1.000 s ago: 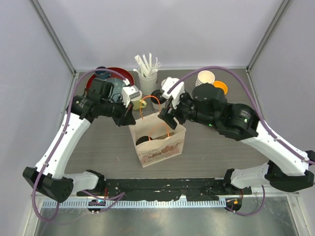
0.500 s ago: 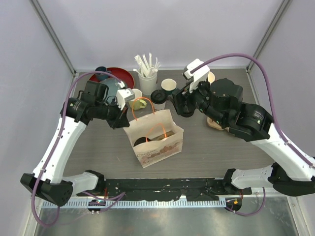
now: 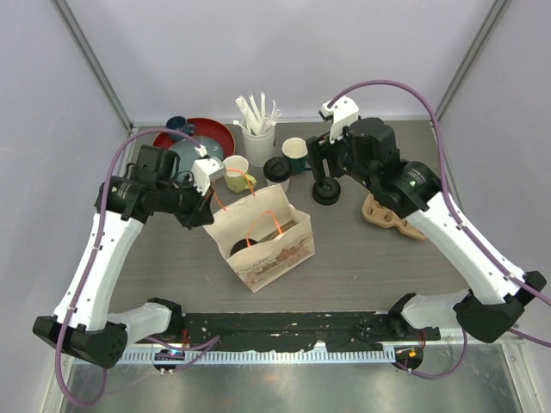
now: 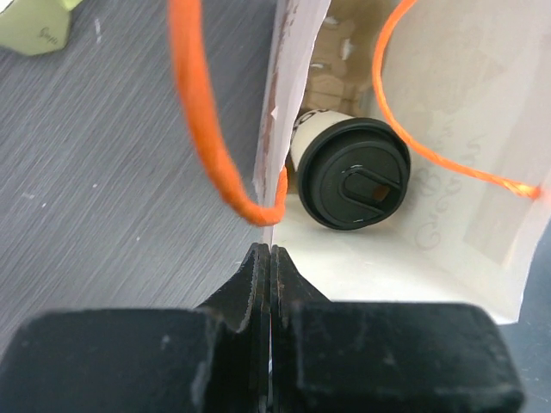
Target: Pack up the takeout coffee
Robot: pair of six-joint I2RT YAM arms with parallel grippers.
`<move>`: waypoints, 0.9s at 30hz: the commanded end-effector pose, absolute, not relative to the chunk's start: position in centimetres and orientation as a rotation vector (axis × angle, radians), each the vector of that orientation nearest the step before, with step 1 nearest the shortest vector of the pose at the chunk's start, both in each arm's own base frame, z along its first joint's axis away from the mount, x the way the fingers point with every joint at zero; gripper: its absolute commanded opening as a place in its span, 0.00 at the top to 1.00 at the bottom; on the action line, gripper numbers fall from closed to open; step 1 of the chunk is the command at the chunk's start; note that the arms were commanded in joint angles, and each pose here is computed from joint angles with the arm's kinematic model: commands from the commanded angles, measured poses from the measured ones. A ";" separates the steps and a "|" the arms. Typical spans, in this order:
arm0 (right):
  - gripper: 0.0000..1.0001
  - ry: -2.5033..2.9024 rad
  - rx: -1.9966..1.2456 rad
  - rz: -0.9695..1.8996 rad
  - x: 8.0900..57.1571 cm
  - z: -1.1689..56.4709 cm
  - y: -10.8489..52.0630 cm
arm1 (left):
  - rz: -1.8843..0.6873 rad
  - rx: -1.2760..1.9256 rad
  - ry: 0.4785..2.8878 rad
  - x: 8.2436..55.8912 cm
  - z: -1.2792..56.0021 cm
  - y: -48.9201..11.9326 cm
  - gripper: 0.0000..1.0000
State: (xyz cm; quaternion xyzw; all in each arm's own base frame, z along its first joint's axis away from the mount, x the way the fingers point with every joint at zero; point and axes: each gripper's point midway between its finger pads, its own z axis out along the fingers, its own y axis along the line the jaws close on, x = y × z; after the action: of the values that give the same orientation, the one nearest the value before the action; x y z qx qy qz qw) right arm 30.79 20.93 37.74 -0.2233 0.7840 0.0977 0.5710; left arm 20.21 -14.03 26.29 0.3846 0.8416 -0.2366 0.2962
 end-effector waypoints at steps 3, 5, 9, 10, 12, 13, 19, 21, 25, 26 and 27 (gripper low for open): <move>0.24 1.869 -0.560 0.346 33.2 34.4 23.5 | -0.444 0.936 2.284 20.4 27.2 -10.9 1.00; 0.24 1.888 -0.569 0.348 33.6 33.2 23.7 | -0.423 0.917 2.281 20.5 27.7 -10.5 1.00; 0.26 1.892 -0.586 0.387 34.4 32.1 24.2 | -0.409 0.896 2.297 20.4 28.4 -9.9 1.00; 0.25 1.901 -0.597 0.394 34.5 31.6 24.4 | -0.404 0.891 2.285 20.5 29.0 -9.9 1.00; 0.26 1.903 -0.615 0.420 34.5 31.2 24.8 | -0.410 0.886 2.304 20.5 29.2 -9.8 1.00; 0.26 1.914 -0.633 0.434 34.6 30.6 25.1 | -0.405 0.883 2.297 20.5 29.7 -9.7 1.00; 0.29 1.945 -0.651 0.442 35.7 28.4 25.9 | -0.322 0.870 2.344 20.7 28.3 -7.9 1.00; 0.32 1.931 -0.730 0.469 36.1 27.4 27.0 | -0.325 0.864 2.356 20.8 28.1 -7.8 1.00; 0.40 1.780 -1.056 0.475 36.3 27.2 29.3 | -0.336 0.844 2.347 21.5 28.0 -7.8 1.00; 0.40 1.731 -1.147 0.454 36.4 27.1 29.5 | -0.329 0.841 2.339 21.8 28.1 -7.8 1.00; 0.40 1.746 -1.179 0.448 36.9 26.0 30.0 | -0.331 0.837 2.343 21.8 27.9 -7.7 1.00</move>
State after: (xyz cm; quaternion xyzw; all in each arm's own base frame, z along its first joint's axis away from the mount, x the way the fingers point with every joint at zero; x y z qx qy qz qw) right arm 35.82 27.49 23.95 -0.3730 0.7941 0.1775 0.4458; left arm 21.83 -8.06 28.26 0.3202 0.8847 -0.1259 0.3146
